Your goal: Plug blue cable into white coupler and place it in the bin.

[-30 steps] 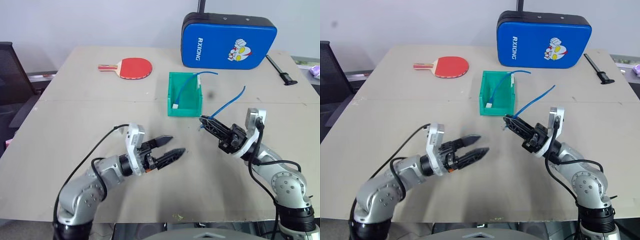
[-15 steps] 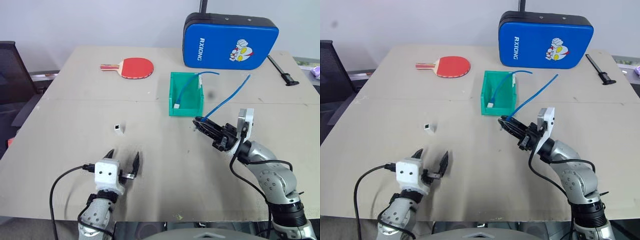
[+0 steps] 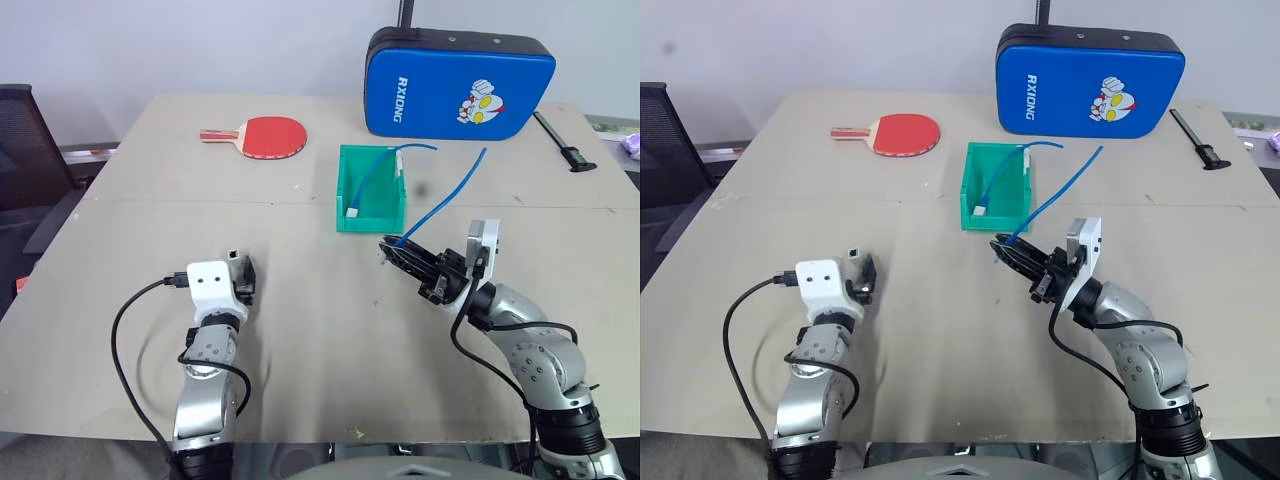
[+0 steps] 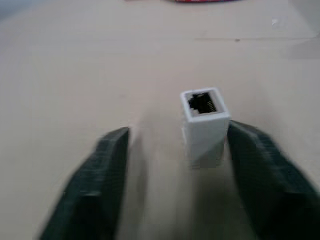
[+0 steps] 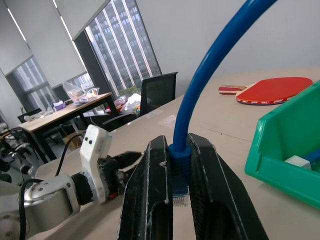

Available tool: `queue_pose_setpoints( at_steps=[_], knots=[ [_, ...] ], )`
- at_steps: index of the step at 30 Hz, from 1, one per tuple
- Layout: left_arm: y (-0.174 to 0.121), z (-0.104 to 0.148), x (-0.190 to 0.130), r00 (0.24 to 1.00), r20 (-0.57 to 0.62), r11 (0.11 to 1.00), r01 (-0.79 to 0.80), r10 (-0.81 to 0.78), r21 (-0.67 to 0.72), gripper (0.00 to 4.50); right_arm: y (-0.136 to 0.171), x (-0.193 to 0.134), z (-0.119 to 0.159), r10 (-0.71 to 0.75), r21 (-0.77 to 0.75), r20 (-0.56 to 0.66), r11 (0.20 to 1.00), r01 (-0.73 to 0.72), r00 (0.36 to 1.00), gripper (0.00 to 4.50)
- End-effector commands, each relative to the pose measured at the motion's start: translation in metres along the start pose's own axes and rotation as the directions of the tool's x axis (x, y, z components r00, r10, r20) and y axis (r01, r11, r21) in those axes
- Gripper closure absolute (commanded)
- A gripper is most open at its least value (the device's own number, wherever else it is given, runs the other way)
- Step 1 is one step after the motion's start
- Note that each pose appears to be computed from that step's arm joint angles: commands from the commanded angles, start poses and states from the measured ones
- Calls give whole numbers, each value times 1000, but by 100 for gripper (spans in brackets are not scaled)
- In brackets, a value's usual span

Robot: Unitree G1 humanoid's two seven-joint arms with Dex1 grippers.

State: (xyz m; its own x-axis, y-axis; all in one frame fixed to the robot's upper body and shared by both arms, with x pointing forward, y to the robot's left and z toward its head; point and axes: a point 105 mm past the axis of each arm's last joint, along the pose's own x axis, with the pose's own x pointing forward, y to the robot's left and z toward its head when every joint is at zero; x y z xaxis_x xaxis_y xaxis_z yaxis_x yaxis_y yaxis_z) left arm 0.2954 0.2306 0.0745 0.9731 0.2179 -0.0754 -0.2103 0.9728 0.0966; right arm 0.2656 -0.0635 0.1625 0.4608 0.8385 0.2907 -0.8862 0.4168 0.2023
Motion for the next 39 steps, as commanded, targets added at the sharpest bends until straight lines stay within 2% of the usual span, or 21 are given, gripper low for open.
queue_pose_setpoints(
  at_steps=[1, 3, 4, 6, 10, 13, 16, 19, 21, 24, 30, 32, 39],
  knots=[
    [2, -12, -1, 992, -124, 1000, 0, -3, -22, 324, 5, 0, 9, 8, -37, 35, 999, -7, 999, 450],
    [1, -13, -2, 989, -148, 1000, 7, -10, -19, 403, 6, 1, 8, 9, -39, 33, 999, -8, 999, 450],
    [-1, -14, -3, 987, -161, 1000, 15, -18, -17, 420, 6, 1, 8, 10, -41, 32, 999, -9, 999, 450],
    [-5, -14, -5, 985, -166, 999, 36, -38, -15, 420, 7, 2, 8, 14, -48, 28, 999, -13, 1000, 450],
    [-37, 7, -6, 975, -44, 976, 215, -217, -33, 420, 8, 6, 9, 21, -67, 25, 998, -19, 999, 450],
    [-82, 29, -15, 883, 67, 885, 465, -465, 13, 420, 7, 12, 8, 30, -112, 4, 993, -30, 1000, 450],
    [-121, 36, -28, 756, 100, 762, 644, -647, 67, 420, 2, 20, 0, 24, -205, -52, 978, -34, 998, 450],
    [-145, 42, -34, 664, 120, 675, 728, -738, 118, 420, -7, 28, -8, -2, -272, -79, 962, -20, 997, 450],
    [-155, 43, -35, 633, 123, 645, 754, -764, 125, 420, -19, 34, -11, -77, -304, -82, 951, 49, 994, 450],
    [-170, 36, -43, 551, 86, 557, 815, -830, 158, 420, -27, 39, -19, -132, -341, -108, 936, 88, 985, 450],
    [-178, 17, -42, 494, -8, 490, 863, -869, 121, 420, -32, 37, -31, -203, -342, -167, 930, 136, 965, 450],
    [-177, 12, -38, 498, -27, 493, 865, -867, 96, 420, -34, 36, -35, -237, -357, -205, 921, 153, 950, 450],
    [-174, 4, -36, 502, -77, 492, 862, -861, 124, 420, -29, 37, -38, -257, -371, -214, 914, 165, 942, 450]
  ],
)
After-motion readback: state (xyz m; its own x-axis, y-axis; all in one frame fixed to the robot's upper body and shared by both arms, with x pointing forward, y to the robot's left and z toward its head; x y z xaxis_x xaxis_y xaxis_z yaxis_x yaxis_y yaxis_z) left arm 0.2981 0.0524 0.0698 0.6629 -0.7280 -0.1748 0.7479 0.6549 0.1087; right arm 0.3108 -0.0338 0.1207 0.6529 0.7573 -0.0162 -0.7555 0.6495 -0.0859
